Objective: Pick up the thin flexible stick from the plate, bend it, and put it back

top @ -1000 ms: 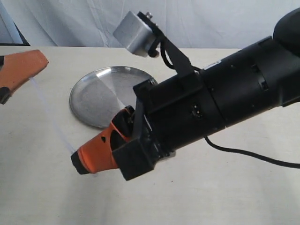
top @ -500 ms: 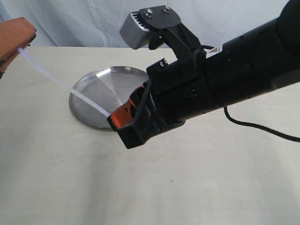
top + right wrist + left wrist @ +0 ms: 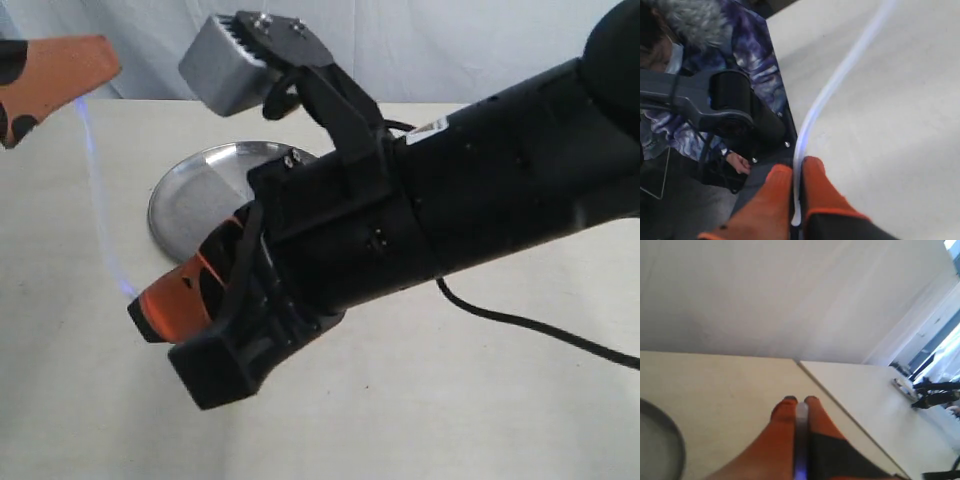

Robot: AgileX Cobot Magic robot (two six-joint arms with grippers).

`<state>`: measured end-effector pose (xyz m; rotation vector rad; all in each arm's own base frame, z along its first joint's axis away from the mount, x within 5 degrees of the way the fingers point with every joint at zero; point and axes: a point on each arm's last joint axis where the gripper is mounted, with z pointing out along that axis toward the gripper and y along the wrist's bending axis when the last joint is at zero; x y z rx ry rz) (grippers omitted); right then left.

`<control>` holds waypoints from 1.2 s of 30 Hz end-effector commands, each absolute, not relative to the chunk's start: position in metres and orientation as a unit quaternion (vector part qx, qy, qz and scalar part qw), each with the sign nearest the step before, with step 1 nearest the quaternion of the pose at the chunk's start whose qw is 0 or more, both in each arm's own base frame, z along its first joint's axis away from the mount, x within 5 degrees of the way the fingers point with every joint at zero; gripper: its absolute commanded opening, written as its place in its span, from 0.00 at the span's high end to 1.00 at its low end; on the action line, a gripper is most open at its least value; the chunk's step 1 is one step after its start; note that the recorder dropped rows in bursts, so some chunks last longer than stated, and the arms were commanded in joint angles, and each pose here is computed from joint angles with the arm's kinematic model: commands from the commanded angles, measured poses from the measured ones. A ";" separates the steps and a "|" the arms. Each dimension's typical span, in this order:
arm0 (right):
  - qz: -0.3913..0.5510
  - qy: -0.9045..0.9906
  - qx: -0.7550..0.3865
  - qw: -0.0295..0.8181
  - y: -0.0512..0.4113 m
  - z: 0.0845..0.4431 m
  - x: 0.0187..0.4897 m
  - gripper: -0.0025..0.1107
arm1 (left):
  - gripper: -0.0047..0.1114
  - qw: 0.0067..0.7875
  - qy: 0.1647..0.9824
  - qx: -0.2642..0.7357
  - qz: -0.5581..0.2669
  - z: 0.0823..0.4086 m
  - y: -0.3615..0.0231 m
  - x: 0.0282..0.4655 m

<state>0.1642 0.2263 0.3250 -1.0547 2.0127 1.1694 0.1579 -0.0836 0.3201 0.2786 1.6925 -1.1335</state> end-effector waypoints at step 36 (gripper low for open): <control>0.268 0.864 -0.298 0.305 0.176 0.315 0.162 0.41 | 0.96 0.488 0.668 0.248 -0.504 0.363 -0.147 0.143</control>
